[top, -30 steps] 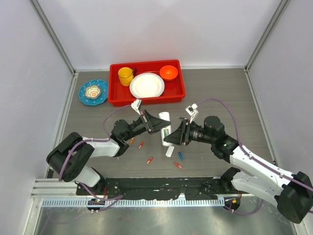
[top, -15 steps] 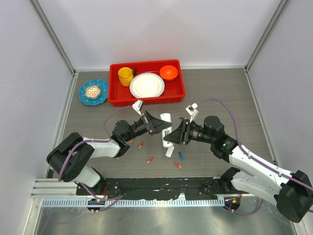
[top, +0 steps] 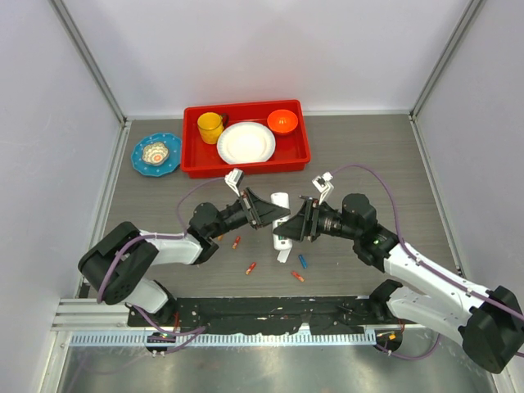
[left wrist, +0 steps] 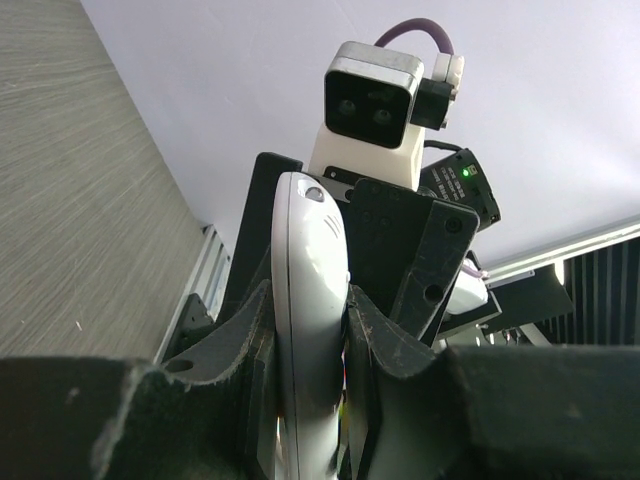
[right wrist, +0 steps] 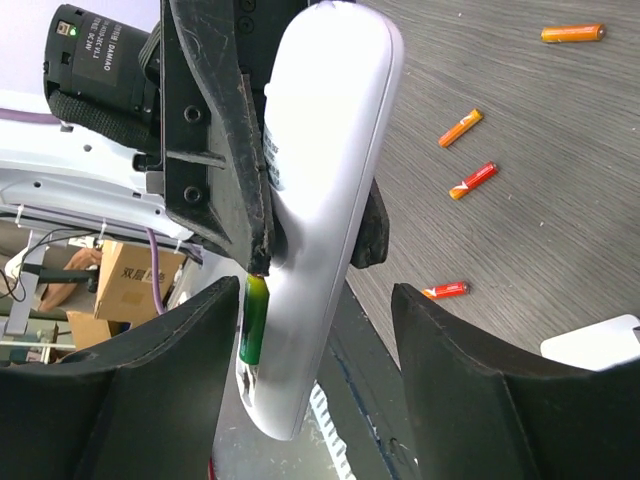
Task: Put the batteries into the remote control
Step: Adjust the battery in the remote control.
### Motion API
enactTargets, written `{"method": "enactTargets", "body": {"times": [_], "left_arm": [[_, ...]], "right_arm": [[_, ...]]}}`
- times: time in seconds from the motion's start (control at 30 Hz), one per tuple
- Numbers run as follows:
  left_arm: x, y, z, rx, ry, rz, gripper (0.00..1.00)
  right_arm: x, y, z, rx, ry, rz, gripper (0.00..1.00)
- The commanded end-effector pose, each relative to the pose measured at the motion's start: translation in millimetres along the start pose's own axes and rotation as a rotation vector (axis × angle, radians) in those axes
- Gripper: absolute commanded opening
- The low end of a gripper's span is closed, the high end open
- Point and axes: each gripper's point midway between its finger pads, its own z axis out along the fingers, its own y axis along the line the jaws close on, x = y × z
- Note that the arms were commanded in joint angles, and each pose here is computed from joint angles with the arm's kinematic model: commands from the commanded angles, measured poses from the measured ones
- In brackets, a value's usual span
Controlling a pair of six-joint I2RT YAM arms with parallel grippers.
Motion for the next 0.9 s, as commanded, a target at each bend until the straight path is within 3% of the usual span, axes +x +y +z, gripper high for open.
{"method": "enactTargets", "body": {"times": [0.0,0.17,0.87], "left_arm": [[-3.9,-53.7,-1.4,0.22,-0.02,0.158,0.0],[-4.5,-44.9,-1.4,0.186,-0.023,0.168,0.0],[-2.2,-53.9,-7.4,0.202,-0.013,0.172,0.0]], "right_arm": [[-12.3,20.5,-8.3,-0.059,-0.039,-0.072,0.69],[-22.0,22.0,-15.5,-0.015,-0.073,-0.103,0.69],[-20.5,2.3,-8.8,0.014,-0.097,-0.037,0.51]]}}
